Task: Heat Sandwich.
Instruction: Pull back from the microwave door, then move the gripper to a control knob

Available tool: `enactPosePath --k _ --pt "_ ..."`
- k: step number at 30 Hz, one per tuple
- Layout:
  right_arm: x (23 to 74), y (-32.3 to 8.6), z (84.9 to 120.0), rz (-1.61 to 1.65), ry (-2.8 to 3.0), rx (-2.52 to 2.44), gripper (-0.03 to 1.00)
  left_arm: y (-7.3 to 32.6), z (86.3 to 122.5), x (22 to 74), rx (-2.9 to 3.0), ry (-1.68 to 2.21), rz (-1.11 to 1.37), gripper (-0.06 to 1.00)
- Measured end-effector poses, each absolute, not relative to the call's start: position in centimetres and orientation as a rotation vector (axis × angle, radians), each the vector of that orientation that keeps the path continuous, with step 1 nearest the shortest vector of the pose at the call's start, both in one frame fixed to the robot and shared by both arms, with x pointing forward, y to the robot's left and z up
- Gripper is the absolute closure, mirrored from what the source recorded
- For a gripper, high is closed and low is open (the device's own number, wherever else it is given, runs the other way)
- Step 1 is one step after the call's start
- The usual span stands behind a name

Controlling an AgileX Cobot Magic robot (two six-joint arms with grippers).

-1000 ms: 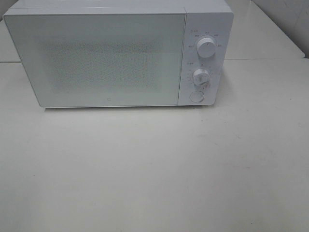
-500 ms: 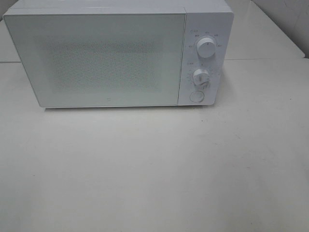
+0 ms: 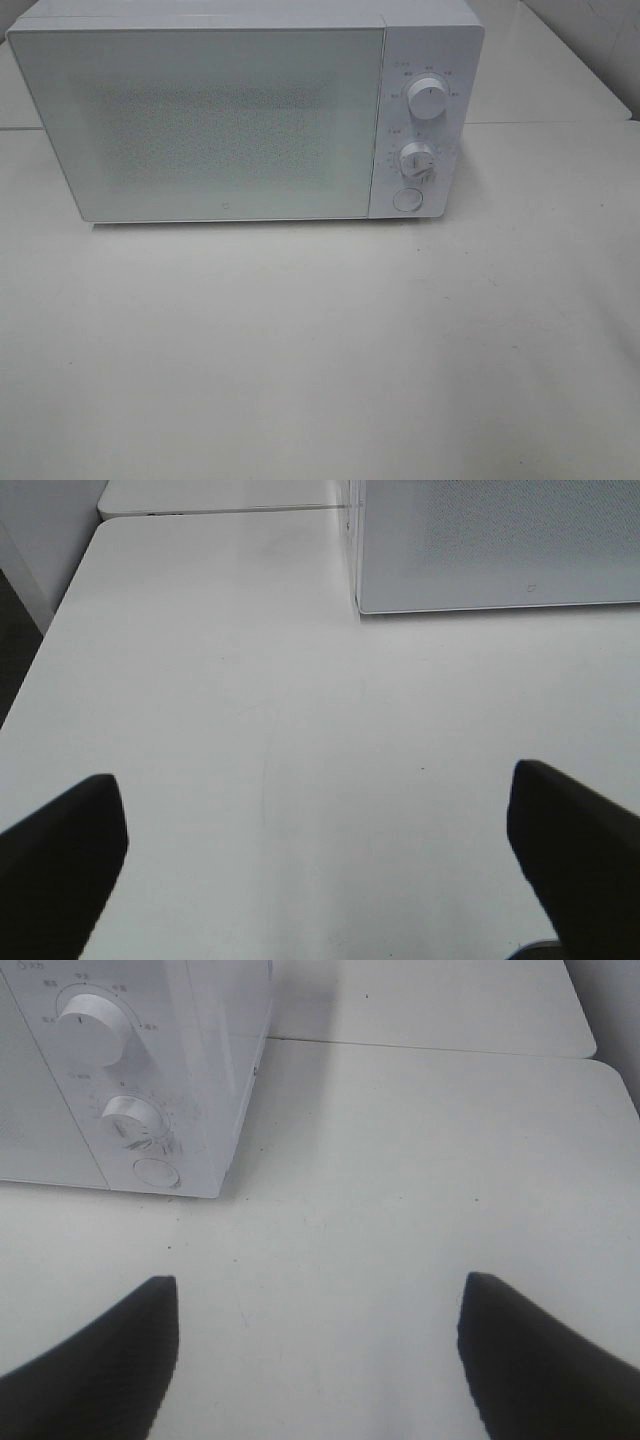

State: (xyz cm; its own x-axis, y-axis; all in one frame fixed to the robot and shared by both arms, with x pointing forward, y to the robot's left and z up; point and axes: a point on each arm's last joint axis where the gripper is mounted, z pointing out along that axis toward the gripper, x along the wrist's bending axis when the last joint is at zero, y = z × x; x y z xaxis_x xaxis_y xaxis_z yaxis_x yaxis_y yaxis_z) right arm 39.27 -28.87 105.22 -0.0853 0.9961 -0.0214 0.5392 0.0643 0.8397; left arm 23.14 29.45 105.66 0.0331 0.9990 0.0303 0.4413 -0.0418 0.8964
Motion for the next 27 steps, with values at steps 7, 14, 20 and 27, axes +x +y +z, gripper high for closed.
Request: enactPosePath --k 7,14,20,27 --pt "41.6 -28.7 104.5 0.943 1.661 1.543 0.22 29.4 105.7 23.1 1.580 1.500 0.965 -0.04" --pt "43.9 -28.7 103.5 0.955 1.636 1.528 0.22 29.4 105.7 23.1 1.580 1.500 0.965 -0.04" --pt "45.3 -28.7 101.8 1.030 1.523 1.441 0.22 29.4 105.7 23.1 1.580 1.500 0.965 -0.03" --pt "45.5 -28.8 100.5 1.067 1.459 1.390 0.22 29.4 105.7 23.1 1.580 1.500 0.965 -0.03"
